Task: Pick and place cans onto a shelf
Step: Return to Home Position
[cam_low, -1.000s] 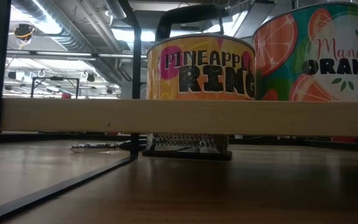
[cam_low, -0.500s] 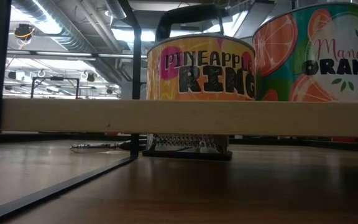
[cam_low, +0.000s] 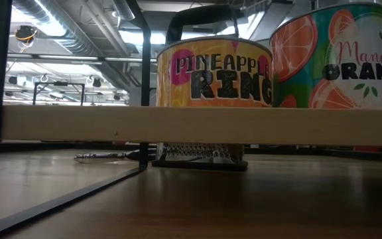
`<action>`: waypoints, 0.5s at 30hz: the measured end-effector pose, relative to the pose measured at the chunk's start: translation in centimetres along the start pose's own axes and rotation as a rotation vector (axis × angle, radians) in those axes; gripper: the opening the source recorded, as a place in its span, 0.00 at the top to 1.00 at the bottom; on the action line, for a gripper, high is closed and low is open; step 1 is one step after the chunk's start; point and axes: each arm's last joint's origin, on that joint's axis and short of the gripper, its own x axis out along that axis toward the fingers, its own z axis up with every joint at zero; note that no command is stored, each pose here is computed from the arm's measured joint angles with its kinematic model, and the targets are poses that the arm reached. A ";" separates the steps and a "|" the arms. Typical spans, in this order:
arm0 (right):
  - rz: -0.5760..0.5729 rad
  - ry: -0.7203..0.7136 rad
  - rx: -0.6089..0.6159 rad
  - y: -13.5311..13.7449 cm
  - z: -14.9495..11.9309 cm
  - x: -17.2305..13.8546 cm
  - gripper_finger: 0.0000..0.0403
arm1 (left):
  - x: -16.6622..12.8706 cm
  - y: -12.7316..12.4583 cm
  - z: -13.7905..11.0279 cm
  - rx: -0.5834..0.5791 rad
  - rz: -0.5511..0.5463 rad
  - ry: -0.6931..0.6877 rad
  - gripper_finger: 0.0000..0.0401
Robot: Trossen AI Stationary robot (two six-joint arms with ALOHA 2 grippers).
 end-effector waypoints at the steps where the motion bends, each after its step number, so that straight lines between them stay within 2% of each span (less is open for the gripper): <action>1: 0.001 0.010 -0.001 0.1 -0.4 0.2 0.79 | 0.1 0.0 -0.1 -0.002 0.014 0.006 0.80; 7: 0.004 0.068 -0.024 1.2 -4.1 2.0 0.79 | 0.8 -0.7 -1.0 0.018 0.024 0.039 0.80; 15: -0.029 -0.008 -0.015 1.7 -9.0 3.5 0.79 | 2.4 -1.3 -2.5 0.016 0.039 0.077 0.80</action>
